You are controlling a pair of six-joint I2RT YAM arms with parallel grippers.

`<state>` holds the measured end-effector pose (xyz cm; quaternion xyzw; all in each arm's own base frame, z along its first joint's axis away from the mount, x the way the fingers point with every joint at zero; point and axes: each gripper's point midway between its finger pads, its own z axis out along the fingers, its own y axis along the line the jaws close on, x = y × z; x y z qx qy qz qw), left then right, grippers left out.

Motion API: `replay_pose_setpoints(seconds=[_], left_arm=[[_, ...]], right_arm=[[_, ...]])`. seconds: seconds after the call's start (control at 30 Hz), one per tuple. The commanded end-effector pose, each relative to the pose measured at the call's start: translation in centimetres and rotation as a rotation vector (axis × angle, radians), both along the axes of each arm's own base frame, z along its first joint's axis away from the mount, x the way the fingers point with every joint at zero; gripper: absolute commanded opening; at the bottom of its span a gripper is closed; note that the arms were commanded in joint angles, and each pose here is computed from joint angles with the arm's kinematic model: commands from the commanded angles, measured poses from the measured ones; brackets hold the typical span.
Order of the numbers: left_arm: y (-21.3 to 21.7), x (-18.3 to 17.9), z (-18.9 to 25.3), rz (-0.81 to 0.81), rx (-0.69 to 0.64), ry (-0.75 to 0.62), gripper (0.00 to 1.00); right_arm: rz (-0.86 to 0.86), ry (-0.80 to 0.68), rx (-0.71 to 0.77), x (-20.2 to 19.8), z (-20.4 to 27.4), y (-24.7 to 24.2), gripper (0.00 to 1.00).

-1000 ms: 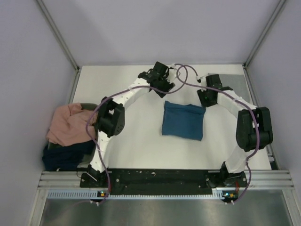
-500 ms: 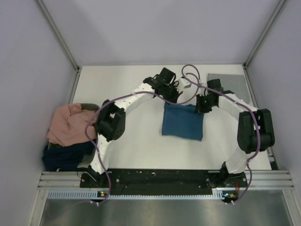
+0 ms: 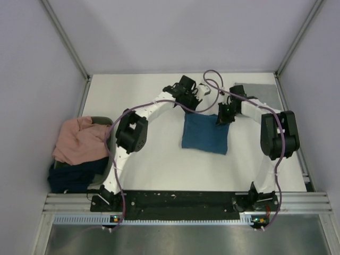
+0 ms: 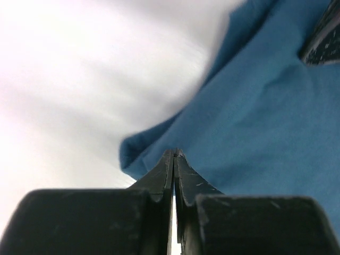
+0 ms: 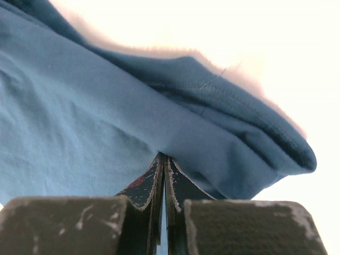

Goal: Fold and stack the t-shirts
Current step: Smooth out wrinkles on the folded tshirt

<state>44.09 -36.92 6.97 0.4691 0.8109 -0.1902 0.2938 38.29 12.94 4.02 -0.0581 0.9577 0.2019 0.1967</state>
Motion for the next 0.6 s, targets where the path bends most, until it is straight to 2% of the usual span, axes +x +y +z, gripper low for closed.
replay_pose_setpoints(seconds=[0.0, 0.2, 0.3, 0.37, 0.47, 0.57], left_arm=[[0.1, 3.0, 0.1, 0.09, -0.021, -0.033, 0.04], [1.2, 5.7, -0.5, 0.129, 0.011, -0.061, 0.07], [2.0, 7.3, 1.3, 0.172, -0.011, -0.097, 0.07], [2.3, 8.0, 4.0, 0.191, -0.037, -0.133, 0.08], [2.3, 6.9, 8.4, 0.171, -0.076, -0.168, 0.08], [1.9, 3.1, 10.5, 0.102, -0.115, -0.124, 0.08]], right_arm=[[-0.02, -0.048, -0.001, 3.2, 0.4, 0.3, 0.0], [-0.083, -0.071, -0.052, 6.5, 0.4, -0.5, 0.0], [-0.107, -0.113, -0.042, 7.5, 2.2, -0.5, 0.0], [-0.143, -0.142, -0.072, 8.2, 3.1, -1.2, 0.0], [-0.198, -0.153, -0.104, 8.9, 3.7, -3.2, 0.0], [-0.199, -0.179, -0.104, 7.6, 5.9, -4.0, 0.0]])
